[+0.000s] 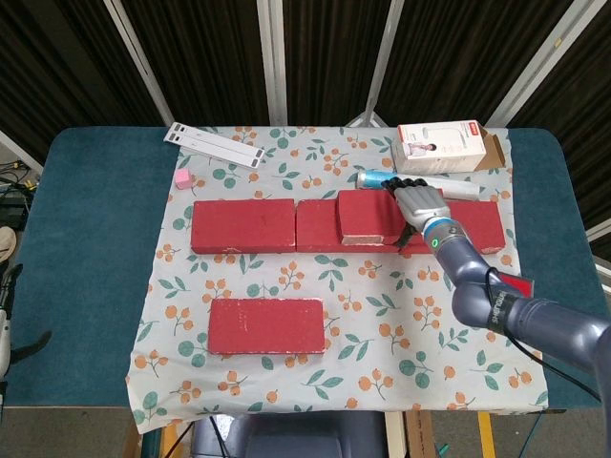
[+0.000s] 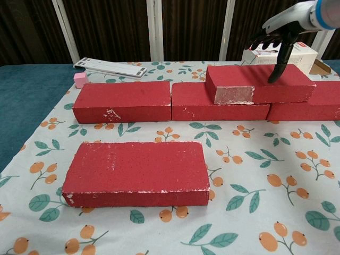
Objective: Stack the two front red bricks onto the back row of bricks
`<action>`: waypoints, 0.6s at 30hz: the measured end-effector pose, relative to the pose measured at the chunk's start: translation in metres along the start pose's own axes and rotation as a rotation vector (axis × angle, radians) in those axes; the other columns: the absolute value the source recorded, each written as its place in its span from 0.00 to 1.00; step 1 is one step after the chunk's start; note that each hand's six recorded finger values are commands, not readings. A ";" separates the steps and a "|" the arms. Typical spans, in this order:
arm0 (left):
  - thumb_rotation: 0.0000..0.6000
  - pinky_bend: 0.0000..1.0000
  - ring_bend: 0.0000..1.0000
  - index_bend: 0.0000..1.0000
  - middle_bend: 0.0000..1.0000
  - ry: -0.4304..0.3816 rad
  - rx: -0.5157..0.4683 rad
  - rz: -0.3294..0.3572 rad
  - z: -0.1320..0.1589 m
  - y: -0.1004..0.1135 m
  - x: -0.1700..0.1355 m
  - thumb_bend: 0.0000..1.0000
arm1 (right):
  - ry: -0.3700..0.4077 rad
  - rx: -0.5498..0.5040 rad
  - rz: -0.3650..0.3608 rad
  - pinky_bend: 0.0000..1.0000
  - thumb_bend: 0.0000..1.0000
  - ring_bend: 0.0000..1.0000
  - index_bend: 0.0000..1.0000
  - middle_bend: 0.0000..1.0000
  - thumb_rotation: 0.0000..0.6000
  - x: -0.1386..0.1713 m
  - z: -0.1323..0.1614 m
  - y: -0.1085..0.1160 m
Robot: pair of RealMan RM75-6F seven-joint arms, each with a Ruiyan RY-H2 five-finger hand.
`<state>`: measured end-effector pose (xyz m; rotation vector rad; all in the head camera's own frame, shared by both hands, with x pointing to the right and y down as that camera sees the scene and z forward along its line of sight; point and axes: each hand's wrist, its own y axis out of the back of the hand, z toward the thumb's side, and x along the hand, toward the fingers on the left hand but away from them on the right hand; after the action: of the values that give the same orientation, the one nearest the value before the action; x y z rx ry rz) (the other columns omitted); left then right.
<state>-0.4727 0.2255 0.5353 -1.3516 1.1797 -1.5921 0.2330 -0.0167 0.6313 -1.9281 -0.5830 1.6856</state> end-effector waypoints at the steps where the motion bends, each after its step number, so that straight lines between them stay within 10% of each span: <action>1: 1.00 0.14 0.00 0.07 0.01 0.003 -0.003 0.004 0.000 0.001 0.001 0.00 | -0.003 -0.006 -0.018 0.00 0.07 0.00 0.00 0.00 1.00 0.006 -0.003 0.001; 10: 1.00 0.14 0.00 0.07 0.01 -0.019 -0.031 0.012 0.003 0.002 0.002 0.00 | -0.032 -0.050 -0.262 0.00 0.07 0.00 0.00 0.00 1.00 0.081 -0.061 -0.014; 18: 1.00 0.14 0.00 0.07 0.05 -0.067 -0.048 -0.003 0.013 0.001 -0.002 0.00 | -0.087 -0.108 -0.375 0.00 0.07 0.00 0.00 0.00 1.00 0.174 -0.115 -0.087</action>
<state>-0.4597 0.2245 0.5346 -1.4263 1.1828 -1.5177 0.3715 0.1484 0.5627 -1.6901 -1.0184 1.5260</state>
